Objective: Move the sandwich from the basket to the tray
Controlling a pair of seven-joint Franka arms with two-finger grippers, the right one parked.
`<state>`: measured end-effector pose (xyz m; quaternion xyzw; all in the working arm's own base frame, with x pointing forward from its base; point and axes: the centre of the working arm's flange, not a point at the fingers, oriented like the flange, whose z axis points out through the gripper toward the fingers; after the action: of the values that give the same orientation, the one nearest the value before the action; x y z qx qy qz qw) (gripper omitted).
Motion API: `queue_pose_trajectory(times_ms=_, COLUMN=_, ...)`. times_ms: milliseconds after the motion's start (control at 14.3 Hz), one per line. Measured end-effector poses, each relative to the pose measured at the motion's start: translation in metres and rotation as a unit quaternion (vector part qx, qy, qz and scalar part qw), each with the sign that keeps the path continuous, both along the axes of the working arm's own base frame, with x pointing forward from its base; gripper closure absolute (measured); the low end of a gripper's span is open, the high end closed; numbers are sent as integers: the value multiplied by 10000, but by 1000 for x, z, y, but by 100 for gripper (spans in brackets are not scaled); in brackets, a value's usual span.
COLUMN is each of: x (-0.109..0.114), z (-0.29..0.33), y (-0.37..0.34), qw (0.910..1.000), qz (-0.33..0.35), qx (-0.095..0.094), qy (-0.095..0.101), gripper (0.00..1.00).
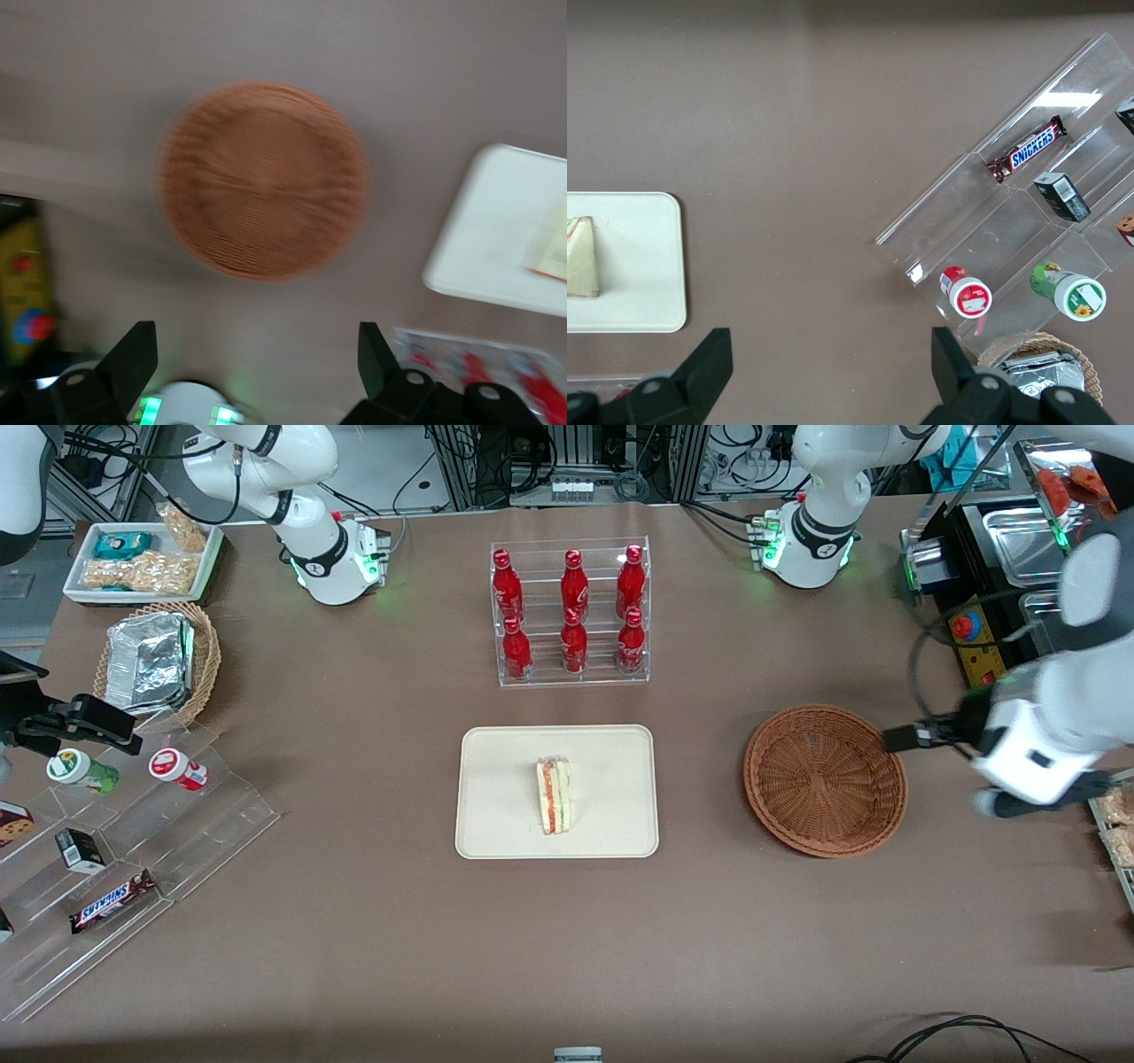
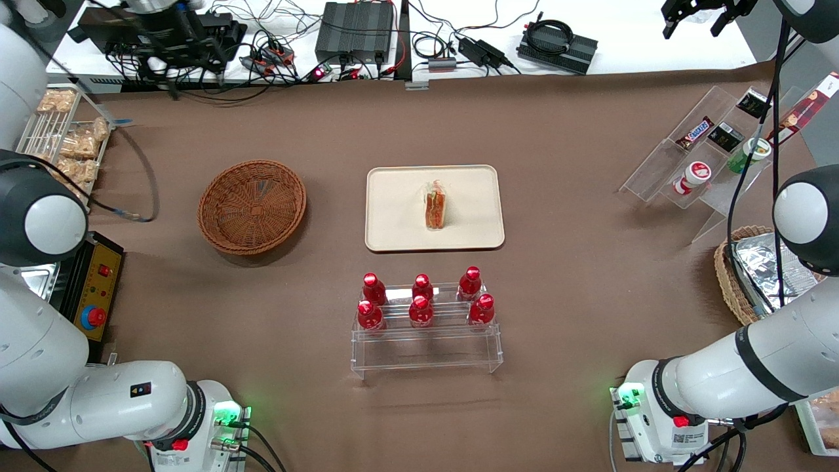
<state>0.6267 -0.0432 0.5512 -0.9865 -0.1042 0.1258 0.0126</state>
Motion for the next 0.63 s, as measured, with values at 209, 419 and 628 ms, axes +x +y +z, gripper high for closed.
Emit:
queue_pose_trajectory(times_ms=209, x=0, z=3, y=21, qw=9999, qz=-63, qx=140, qy=-32, gripper=0)
queue_pose_trajectory(times_ms=419, x=-5, z=18, y=19, qw=9998, qz=-24, qx=-65, qy=-173, gripper=0)
queue_pose_trajectory(times_ms=628, x=-25, z=33, y=9, qw=9982, qz=-25, qx=-106, qy=-582, gripper=0)
